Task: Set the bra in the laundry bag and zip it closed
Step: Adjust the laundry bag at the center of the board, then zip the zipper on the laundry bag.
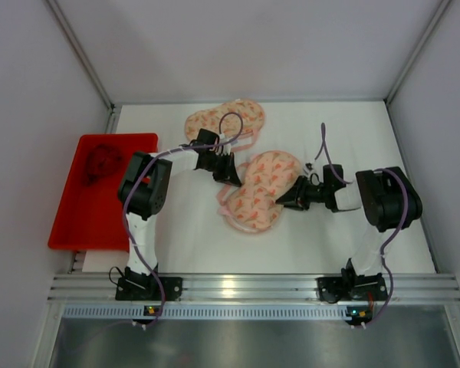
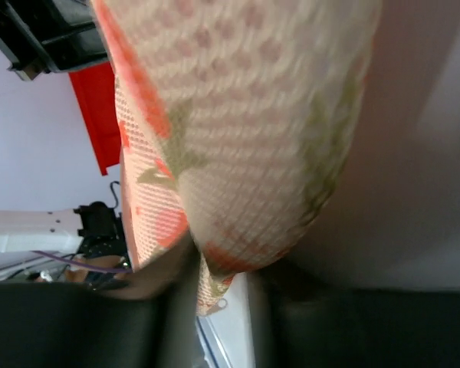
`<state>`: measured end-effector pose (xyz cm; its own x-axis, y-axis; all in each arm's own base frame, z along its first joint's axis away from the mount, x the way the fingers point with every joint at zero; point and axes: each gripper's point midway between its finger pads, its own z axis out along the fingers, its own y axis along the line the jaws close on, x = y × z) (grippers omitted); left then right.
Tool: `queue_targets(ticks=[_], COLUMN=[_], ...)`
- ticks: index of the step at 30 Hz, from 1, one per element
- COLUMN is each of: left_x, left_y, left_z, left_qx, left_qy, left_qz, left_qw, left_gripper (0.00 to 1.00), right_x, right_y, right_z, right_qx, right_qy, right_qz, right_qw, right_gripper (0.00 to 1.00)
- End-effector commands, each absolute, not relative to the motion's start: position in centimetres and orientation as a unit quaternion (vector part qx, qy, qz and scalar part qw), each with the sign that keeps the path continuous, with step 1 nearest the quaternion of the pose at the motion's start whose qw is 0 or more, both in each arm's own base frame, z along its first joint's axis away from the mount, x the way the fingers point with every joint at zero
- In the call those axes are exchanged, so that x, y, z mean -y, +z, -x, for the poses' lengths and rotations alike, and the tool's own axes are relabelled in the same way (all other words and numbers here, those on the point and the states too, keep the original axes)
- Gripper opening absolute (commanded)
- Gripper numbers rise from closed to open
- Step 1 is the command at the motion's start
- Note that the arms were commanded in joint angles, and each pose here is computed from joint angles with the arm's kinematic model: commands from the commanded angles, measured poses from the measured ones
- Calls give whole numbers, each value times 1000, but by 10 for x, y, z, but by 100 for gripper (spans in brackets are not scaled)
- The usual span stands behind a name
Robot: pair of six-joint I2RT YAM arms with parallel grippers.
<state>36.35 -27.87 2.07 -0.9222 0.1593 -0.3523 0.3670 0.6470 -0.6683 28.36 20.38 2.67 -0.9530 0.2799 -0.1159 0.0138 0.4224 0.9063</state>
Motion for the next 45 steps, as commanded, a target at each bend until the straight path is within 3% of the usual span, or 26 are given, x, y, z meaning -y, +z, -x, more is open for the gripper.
queue_targets(ticks=[1, 3, 7, 12, 14, 19, 23, 29, 33, 35, 45], left_x=[245, 245, 246, 243, 242, 261, 301, 335, 358, 379, 405], left_y=[-45, -37, 22, 104, 136, 168, 152, 105, 79, 86, 40], left_z=[-354, -358, -383, -400, -392, -330, -243, -167, -148, -148, -187], left_qx=[-942, -940, -917, -868, -837, -711, -598, -447, -396, -386, -357], left_qy=[-293, -290, -285, -263, -242, -162, -124, -26, 37, 50, 173], left_qz=[-130, -134, -187, -274, -341, -565, -723, -871, -908, -910, -913], left_qw=[103, 116, 205, 320, 354, 386, 324, 200, 135, 143, 94], left_gripper=[0, 0, 9, 40, 48, 50, 51, 51, 50, 50, 52], right_x=[-207, -203, -192, -189, -189, -190, -192, -194, -192, -193, -192], right_y=[25, 29, 33, 51, 56, 53, 46, 48, 46, 46, 48], right_z=[-287, -290, -295, -297, -298, -297, -298, -299, -298, -298, -296], right_qx=[-835, -844, -870, -880, -882, -887, -889, -890, -893, -893, -893], right_qy=[528, 512, 465, 442, 440, 433, 432, 435, 429, 428, 427], right_qz=[-85, -88, -96, -118, -119, -119, -119, -108, -109, -109, -111], right_qw=[132, 133, 131, 127, 120, 104, 93, 83, 87, 88, 93], right_gripper=[14, 2, 0, 0, 0, 0, 0, 0, 0, 0, 0])
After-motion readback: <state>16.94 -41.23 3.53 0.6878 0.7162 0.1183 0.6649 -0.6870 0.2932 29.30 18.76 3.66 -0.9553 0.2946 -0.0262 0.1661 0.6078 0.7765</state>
